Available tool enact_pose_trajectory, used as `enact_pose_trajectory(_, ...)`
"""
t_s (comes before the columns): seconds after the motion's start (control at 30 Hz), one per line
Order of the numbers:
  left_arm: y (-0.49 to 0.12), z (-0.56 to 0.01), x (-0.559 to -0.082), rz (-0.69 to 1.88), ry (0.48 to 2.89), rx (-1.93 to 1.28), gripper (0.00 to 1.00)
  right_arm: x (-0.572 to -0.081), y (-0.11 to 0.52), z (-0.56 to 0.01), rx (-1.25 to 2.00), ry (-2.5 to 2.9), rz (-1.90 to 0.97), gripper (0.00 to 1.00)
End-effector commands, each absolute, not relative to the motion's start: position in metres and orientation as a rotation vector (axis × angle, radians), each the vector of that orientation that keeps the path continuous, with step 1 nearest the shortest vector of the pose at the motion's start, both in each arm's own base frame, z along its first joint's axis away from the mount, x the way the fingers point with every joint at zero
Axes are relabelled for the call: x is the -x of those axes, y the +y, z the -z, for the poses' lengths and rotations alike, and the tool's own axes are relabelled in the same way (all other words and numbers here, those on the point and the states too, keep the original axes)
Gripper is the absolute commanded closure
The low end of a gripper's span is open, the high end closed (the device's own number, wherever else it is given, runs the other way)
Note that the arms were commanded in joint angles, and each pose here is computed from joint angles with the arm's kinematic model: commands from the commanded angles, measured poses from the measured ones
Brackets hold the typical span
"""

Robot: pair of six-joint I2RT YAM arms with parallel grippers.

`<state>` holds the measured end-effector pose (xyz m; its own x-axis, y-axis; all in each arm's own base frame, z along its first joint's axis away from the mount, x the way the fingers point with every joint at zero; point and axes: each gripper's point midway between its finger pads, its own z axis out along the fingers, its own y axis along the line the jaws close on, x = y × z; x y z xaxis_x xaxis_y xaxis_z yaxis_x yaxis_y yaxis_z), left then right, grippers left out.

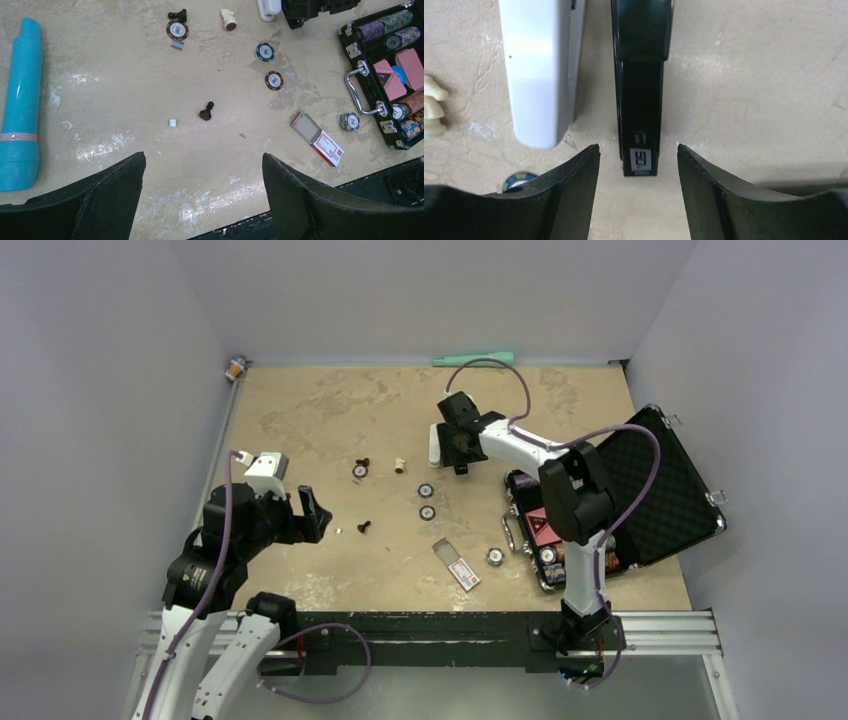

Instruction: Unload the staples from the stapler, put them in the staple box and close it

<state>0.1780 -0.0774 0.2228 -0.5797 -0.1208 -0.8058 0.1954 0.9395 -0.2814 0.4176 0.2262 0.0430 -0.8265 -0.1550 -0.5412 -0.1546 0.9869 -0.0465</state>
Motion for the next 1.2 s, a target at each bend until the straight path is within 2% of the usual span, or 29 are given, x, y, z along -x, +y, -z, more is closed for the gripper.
enact_pose_trajectory(0.0, -0.078, -0.228, -0.184, 0.416, 2.112, -0.078, 0.11, -0.418, 0.222, -0.095, 0.154, 2.456, -0.036, 0.39)
enact_pose_trajectory(0.3, -0.079, -0.225, -0.185, 0.418, 2.125, -0.078, 0.11, -0.383, 0.210, -0.139, 0.096, 2.395, -0.112, 0.38)
enact_pose_trajectory(0.47, -0.079, -0.225, -0.186, 0.420, 2.131, -0.080, 0.11, -0.348, 0.226, -0.152, 0.118, 2.377, -0.240, 0.38)
enact_pose_trajectory(0.8, -0.079, -0.222, -0.186, 0.419, 2.143, -0.078, 0.11, -0.264, 0.266, -0.130, 0.149, 2.412, -0.395, 0.42)
enact_pose_trajectory(1.17, -0.080, -0.218, -0.187, 0.418, 2.168, -0.076, 0.11, -0.208, 0.309, -0.113, 0.146, 2.437, -0.558, 0.47)
